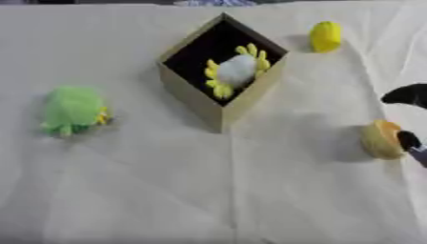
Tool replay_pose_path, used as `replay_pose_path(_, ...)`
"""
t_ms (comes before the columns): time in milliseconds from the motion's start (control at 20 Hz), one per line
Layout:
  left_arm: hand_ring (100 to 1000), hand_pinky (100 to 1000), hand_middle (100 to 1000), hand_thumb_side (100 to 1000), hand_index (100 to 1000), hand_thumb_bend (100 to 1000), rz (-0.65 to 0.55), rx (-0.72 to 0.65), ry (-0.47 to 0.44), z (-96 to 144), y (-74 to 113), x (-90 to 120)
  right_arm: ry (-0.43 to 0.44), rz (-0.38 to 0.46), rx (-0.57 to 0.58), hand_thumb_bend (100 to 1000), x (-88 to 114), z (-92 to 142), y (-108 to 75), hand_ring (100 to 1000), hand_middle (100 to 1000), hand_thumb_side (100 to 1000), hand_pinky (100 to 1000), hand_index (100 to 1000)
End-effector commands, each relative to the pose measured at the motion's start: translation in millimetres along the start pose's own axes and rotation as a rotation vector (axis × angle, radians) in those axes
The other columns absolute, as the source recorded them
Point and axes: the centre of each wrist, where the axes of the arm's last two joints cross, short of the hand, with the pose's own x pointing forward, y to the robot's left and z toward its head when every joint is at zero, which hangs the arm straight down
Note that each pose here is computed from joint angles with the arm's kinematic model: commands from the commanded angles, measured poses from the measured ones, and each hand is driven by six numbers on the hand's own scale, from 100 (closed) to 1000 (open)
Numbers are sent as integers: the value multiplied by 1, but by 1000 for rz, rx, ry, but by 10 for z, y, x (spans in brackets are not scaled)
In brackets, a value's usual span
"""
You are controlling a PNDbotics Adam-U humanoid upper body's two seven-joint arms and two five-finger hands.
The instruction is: Pick up objects on the table and place them in the box.
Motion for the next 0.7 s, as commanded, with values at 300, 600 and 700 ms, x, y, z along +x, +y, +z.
replay_pose_path(300,712,790,675,581,804,335,-19,-15,-52,-94,50,76,-14,145,175,100,-60,43,-329,960,893,398,925,950)
replay_pose_path(600,713,790,675,582,805,333,-18,-15,-54,-101,48,80,-5,125,222,100,-116,32,-306,957,891,455,924,947)
replay_pose_path(700,713,790,675,583,805,331,-16,-16,-53,-103,45,82,-1,110,235,100,-136,28,-267,954,889,480,923,945)
